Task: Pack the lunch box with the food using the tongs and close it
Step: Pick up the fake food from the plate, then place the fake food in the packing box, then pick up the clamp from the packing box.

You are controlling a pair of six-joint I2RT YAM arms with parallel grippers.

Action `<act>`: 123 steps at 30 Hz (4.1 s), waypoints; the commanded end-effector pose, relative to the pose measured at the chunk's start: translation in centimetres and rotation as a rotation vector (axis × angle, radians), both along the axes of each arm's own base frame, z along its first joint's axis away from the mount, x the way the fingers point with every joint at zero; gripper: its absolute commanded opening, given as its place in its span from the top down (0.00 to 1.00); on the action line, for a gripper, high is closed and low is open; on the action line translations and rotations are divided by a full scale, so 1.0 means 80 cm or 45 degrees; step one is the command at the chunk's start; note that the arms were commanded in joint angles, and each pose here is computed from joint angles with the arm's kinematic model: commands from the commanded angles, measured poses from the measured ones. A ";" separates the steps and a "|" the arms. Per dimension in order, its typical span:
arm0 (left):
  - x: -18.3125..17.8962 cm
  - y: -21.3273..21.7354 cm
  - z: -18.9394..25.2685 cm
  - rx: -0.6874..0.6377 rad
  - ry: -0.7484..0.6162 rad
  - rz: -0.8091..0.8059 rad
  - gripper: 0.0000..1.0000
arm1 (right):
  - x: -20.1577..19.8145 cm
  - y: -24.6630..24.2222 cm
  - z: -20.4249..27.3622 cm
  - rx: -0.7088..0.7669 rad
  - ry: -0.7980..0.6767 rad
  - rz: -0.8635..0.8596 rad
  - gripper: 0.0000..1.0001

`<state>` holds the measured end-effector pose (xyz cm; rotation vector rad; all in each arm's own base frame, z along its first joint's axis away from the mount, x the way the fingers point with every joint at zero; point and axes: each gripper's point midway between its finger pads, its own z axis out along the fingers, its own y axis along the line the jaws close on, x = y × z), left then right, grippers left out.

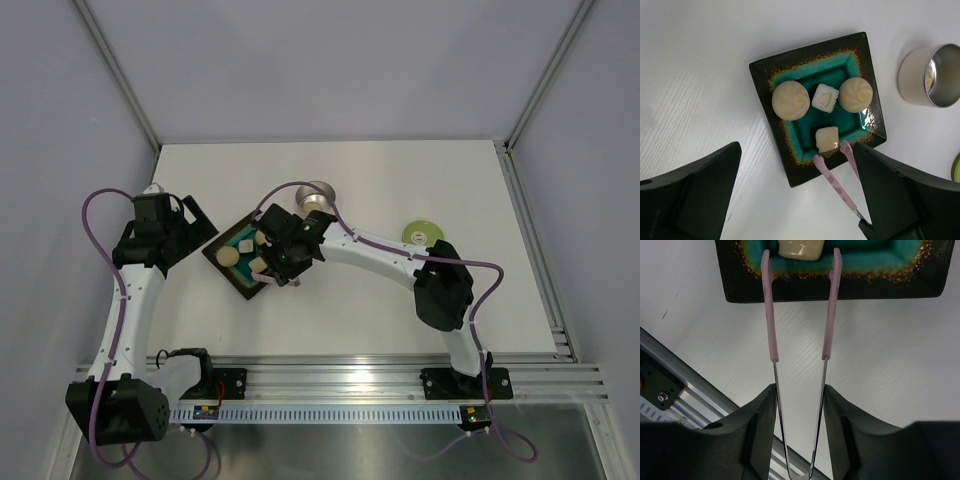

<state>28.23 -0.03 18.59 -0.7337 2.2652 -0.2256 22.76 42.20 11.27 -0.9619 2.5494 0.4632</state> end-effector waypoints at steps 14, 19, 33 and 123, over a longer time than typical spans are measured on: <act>0.006 0.002 0.015 -0.001 -0.074 -0.016 0.01 | 0.029 0.027 0.000 0.005 -0.085 -0.001 0.50; 0.006 0.002 0.013 -0.004 -0.070 -0.018 0.01 | 0.036 0.032 0.002 0.000 -0.108 -0.003 0.51; 0.007 0.003 0.011 -0.010 -0.069 -0.014 0.01 | 0.036 0.027 0.047 0.069 -0.163 -0.007 0.73; 0.002 0.002 0.010 -0.028 -0.047 -0.011 0.01 | 0.240 -0.101 0.060 0.152 -0.245 -0.475 0.28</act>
